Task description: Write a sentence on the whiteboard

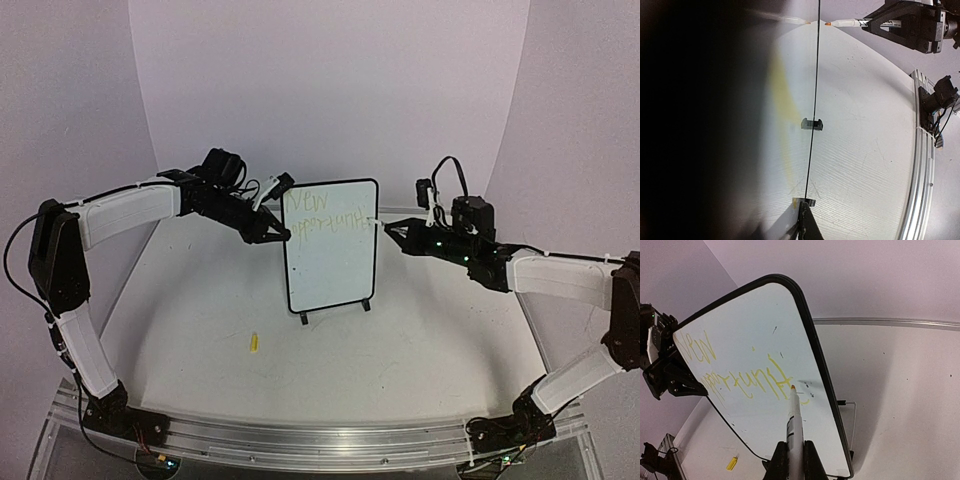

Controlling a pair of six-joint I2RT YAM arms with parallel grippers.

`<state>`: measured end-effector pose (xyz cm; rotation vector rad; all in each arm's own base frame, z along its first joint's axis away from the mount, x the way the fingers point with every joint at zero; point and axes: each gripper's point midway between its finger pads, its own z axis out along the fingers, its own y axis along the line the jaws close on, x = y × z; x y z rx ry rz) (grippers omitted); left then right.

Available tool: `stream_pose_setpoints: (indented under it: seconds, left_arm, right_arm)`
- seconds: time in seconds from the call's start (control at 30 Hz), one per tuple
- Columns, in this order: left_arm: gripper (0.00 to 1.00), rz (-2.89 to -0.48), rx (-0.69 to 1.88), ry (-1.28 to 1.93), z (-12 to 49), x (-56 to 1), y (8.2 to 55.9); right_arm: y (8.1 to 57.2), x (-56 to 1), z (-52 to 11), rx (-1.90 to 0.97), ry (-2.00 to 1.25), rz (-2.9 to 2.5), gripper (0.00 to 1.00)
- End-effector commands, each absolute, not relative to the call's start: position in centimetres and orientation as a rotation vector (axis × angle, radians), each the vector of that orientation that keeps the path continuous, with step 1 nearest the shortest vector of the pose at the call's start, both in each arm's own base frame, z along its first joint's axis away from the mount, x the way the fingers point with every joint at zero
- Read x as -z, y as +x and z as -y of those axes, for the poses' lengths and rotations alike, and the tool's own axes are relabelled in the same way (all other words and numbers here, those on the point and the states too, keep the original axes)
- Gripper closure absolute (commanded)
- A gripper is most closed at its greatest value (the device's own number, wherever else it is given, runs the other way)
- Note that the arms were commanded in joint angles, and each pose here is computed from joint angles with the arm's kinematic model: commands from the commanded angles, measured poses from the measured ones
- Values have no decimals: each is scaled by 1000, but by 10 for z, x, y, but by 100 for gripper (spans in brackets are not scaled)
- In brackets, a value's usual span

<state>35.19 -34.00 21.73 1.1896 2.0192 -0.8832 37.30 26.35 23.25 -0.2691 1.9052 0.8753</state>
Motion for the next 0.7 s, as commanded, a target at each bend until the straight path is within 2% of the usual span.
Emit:
stream_pose_setpoints:
  seconds: [0.0,0.67]
  left_arm:
    - [100,-2096,759,1217,326,-201,347]
    - [100,-2094,757,1216,325,-202,347]
  right_arm:
    - [385,-257,-265,-875,-242,-1830,100]
    - [387,-228,-259,-831,-208,-1908,100]
